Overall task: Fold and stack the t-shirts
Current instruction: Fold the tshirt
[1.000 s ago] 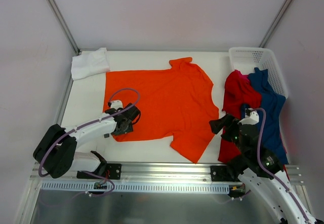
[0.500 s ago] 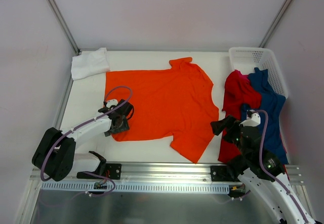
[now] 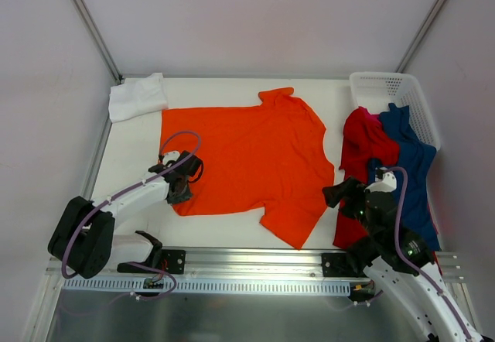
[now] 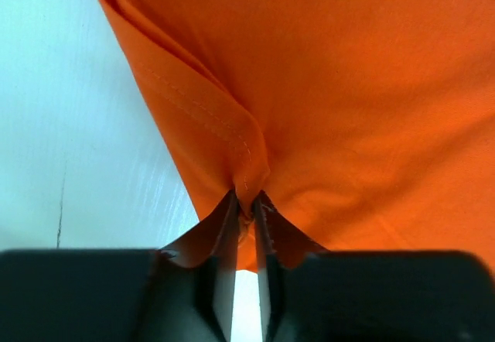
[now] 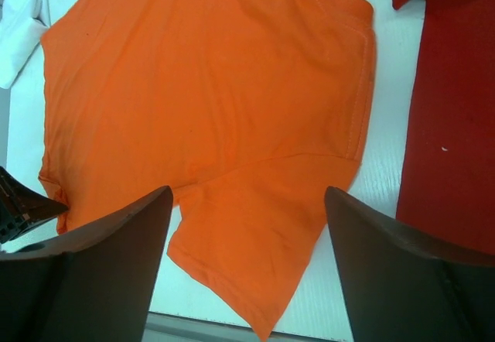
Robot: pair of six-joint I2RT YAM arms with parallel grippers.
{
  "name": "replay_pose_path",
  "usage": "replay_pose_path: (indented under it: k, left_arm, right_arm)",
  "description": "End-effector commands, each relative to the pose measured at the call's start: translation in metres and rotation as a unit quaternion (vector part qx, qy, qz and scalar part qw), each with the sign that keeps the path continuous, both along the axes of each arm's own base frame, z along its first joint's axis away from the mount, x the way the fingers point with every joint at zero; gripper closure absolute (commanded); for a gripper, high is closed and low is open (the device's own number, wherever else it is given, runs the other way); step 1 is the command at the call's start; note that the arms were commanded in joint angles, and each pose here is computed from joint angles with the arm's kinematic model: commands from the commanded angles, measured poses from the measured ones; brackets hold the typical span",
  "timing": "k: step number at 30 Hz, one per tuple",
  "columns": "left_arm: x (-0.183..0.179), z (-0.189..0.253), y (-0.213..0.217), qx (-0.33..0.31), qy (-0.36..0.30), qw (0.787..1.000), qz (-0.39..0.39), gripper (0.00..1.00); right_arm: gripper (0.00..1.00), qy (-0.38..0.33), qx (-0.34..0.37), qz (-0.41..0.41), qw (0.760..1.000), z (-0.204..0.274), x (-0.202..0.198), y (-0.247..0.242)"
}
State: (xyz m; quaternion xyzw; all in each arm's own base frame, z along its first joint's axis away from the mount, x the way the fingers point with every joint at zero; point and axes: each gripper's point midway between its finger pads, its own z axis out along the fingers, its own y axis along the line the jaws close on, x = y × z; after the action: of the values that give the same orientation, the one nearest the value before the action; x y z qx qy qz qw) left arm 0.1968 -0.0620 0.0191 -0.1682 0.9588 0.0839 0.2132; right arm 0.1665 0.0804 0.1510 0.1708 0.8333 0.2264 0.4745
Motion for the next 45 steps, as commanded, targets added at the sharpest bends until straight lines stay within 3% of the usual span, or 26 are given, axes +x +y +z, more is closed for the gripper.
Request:
replay_pose_path:
  k: [1, 4, 5, 7, 10, 13, 14, 15, 16, 25, 31, 36, 42, 45]
  left_arm:
    - [-0.001, 0.002, 0.003, -0.003, -0.004, 1.000, 0.004, 0.91]
    - [-0.001, 0.003, 0.003, -0.003, -0.006, 1.000, 0.005, 1.00]
    - [-0.002, 0.003, 0.003, -0.003, -0.006, 1.000, 0.005, 1.00]
    - [-0.001, 0.004, 0.003, -0.004, -0.008, 1.000, 0.005, 1.00]
    - [-0.001, 0.004, 0.004, -0.006, -0.012, 1.000, 0.006, 1.00]
    - [-0.001, 0.005, 0.003, -0.006, -0.014, 1.000, 0.006, 1.00]
    - [-0.001, 0.005, 0.004, -0.006, -0.015, 1.000, 0.007, 1.00]
    - [-0.001, 0.006, 0.004, -0.006, -0.017, 1.000, 0.007, 1.00]
    - [-0.001, 0.006, 0.004, -0.007, -0.018, 1.000, 0.008, 1.00]
    - [-0.001, 0.007, 0.003, -0.012, -0.024, 1.000, 0.006, 1.00]
    - [0.000, 0.007, 0.003, -0.011, -0.026, 1.000, 0.007, 1.00]
    - [0.000, 0.008, 0.002, -0.013, -0.027, 1.000, 0.003, 1.00]
    - [0.000, 0.007, 0.001, -0.015, -0.028, 1.000, 0.001, 1.00]
    - [0.000, 0.007, 0.001, -0.015, -0.027, 1.000, 0.000, 1.00]
  right_arm:
    - [0.19, 0.036, -0.012, 0.006, 0.999, -0.017, -0.005, 0.001]
    - [0.51, 0.082, -0.001, 0.022, 0.996, -0.043, -0.012, 0.012]
    - [0.77, 0.107, 0.000, 0.023, 0.994, -0.066, -0.015, 0.015]
    - [0.97, 0.151, 0.021, 0.034, 0.988, -0.098, -0.024, 0.025]
    - [0.94, 0.198, 0.026, 0.017, 0.980, -0.126, -0.035, 0.023]
    - [0.44, 0.204, 0.018, 0.017, 0.979, -0.130, -0.041, 0.021]
    - [0.17, 0.207, 0.014, 0.008, 0.978, -0.130, -0.043, 0.018]
    - [0.06, 0.207, 0.014, 0.005, 0.978, -0.126, -0.043, 0.017]
    - [0.01, 0.217, 0.005, 0.001, 0.976, -0.126, -0.046, 0.015]
    - [0.01, 0.223, -0.005, 0.023, 0.975, -0.094, -0.042, 0.033]
    - [0.00, 0.234, 0.025, 0.040, 0.971, -0.099, -0.046, 0.066]
    - [0.01, 0.265, -0.040, 0.042, 0.962, -0.119, -0.056, 0.079]
    - [0.01, 0.263, -0.015, 0.044, 0.964, -0.136, -0.059, 0.092]
    - [0.08, 0.261, -0.009, 0.042, 0.964, -0.138, -0.060, 0.094]
